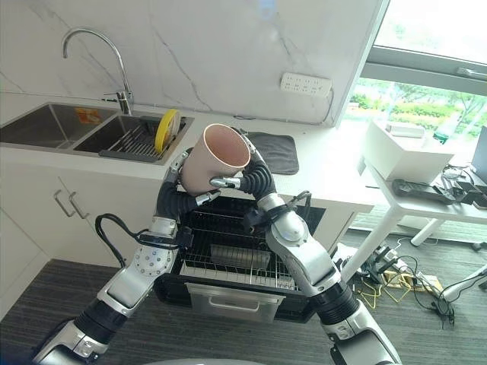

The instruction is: Place the dishes in the dishwasher.

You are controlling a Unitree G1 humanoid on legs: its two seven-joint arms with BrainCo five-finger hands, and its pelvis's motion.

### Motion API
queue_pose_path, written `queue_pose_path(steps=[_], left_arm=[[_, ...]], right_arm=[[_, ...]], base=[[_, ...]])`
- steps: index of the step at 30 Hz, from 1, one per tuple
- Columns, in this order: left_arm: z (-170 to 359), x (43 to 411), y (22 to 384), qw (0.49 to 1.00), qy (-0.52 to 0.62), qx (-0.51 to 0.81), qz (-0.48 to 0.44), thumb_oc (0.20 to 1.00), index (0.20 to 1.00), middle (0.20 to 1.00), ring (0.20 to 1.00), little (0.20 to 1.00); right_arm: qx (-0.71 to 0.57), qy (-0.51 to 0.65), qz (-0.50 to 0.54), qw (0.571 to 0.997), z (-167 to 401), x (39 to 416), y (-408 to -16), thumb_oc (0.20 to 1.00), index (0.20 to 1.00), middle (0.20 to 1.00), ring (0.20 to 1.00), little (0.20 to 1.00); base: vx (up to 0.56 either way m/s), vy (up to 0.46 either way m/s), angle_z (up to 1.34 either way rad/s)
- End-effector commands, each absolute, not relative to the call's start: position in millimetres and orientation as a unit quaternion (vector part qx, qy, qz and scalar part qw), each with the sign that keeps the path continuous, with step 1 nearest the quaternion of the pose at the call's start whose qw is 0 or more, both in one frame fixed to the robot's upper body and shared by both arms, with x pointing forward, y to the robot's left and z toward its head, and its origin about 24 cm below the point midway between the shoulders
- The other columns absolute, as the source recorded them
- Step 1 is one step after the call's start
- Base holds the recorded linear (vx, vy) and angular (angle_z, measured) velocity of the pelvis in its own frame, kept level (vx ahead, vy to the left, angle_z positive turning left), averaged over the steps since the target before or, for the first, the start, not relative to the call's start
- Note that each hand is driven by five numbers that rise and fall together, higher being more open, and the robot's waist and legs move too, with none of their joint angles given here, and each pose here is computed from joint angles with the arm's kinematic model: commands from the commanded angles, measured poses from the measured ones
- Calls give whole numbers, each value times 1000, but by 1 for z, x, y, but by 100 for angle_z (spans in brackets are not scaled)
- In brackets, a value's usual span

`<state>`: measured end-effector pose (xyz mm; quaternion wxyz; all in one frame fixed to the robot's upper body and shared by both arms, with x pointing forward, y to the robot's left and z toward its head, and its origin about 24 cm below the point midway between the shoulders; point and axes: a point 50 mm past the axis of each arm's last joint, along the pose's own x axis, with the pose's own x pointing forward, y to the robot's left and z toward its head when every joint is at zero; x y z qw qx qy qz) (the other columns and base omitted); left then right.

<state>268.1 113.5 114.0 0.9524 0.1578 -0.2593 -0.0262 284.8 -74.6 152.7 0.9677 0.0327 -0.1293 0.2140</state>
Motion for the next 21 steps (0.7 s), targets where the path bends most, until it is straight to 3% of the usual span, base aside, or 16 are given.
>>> queue_pose_path(steps=[1, 5, 6, 7, 8, 21], left_arm=[[169, 275, 94, 908, -387, 150, -49, 200, 200, 200, 200, 200], [169, 275, 92, 909, -386, 151, -48, 200, 200, 200, 200, 200], [169, 275, 92, 908, -388, 151, -48, 200, 200, 200, 200, 200], [170, 275, 92, 908, -389, 151, -49, 200, 200, 200, 200, 200], [170, 276, 91, 908, -388, 151, -51, 200, 200, 200, 200, 200], [162, 275, 85, 910, -377, 158, -71, 200, 200, 200, 200, 200]], right_arm=[[62, -214, 230, 947, 197, 288, -65, 1000, 1000, 1000, 1000, 1000], [53, -231, 228, 944, 204, 288, -63, 1000, 1000, 1000, 1000, 1000], [47, -233, 230, 944, 205, 288, -61, 915, 915, 915, 915, 915], [44, -236, 233, 943, 206, 288, -61, 705, 705, 705, 705, 705], [40, -266, 241, 932, 214, 285, -60, 200, 200, 200, 200, 200], [47, -311, 210, 926, 227, 281, -61, 200, 200, 200, 200, 200]], base=[[0, 0, 0], [0, 0, 0], [0, 0, 0], [0, 0, 0], [0, 0, 0], [0, 0, 0]])
